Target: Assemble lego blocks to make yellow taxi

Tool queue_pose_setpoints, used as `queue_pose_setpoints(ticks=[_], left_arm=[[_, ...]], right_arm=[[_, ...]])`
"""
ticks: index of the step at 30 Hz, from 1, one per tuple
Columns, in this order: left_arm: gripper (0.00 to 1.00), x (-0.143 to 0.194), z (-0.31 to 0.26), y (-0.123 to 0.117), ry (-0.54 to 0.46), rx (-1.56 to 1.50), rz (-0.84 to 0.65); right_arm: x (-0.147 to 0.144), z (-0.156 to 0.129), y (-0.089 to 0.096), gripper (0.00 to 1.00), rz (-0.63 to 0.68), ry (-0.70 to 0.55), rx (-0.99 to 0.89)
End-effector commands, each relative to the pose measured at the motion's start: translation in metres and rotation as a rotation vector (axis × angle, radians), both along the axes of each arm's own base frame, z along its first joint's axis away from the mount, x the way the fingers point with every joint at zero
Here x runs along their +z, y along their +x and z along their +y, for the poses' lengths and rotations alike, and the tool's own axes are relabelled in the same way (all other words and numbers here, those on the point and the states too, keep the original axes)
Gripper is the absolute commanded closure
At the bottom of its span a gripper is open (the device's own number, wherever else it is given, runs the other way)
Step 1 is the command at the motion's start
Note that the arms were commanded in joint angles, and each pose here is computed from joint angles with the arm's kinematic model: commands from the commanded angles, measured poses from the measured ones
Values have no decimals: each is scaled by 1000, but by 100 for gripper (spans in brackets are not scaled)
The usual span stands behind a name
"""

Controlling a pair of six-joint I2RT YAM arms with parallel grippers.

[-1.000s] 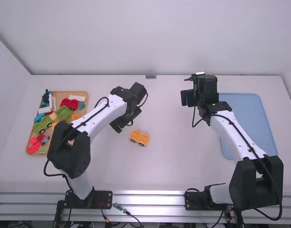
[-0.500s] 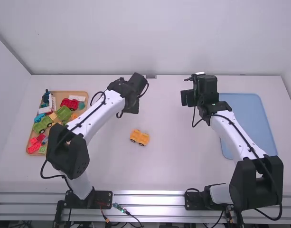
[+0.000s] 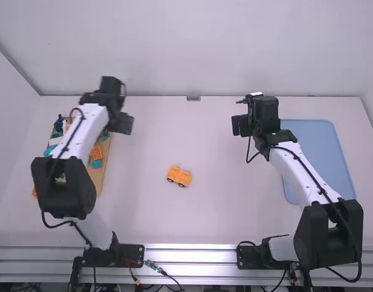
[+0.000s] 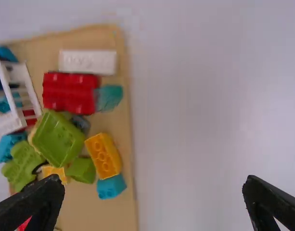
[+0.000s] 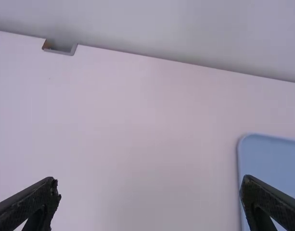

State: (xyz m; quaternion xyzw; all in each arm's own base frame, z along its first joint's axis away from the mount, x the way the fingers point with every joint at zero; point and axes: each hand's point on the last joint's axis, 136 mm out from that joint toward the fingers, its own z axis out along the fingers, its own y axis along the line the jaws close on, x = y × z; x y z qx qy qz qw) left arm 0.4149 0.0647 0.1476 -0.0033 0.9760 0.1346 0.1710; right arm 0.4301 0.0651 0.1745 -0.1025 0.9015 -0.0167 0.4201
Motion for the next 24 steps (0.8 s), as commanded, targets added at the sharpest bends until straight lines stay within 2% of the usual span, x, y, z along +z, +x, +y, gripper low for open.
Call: queue_pose_setpoints(ticks=[1, 5, 10, 12, 14, 15, 24], left_arm=[[1, 9, 27, -3, -126, 4, -34], [1, 10, 90, -18, -190, 146, -77], [1, 11, 126, -35, -307, 188, -127], [1, 6, 145, -57, -382, 489, -128], [1, -5, 160, -97, -456, 859, -73], [1, -8, 163, -105, -477, 938, -64], [1, -11, 182, -115, -493, 1070, -112]], right_arm=[[7, 1, 4, 1, -15, 6, -1], [7, 1, 4, 1, -15, 7, 0], [7, 1, 4, 1, -16, 7, -1], [7, 2, 4, 1, -20, 7, 0], [8, 2, 5, 1, -23, 9, 0], [8, 2, 5, 1, -23, 8, 0], [8, 2, 5, 1, -22, 11, -2]])
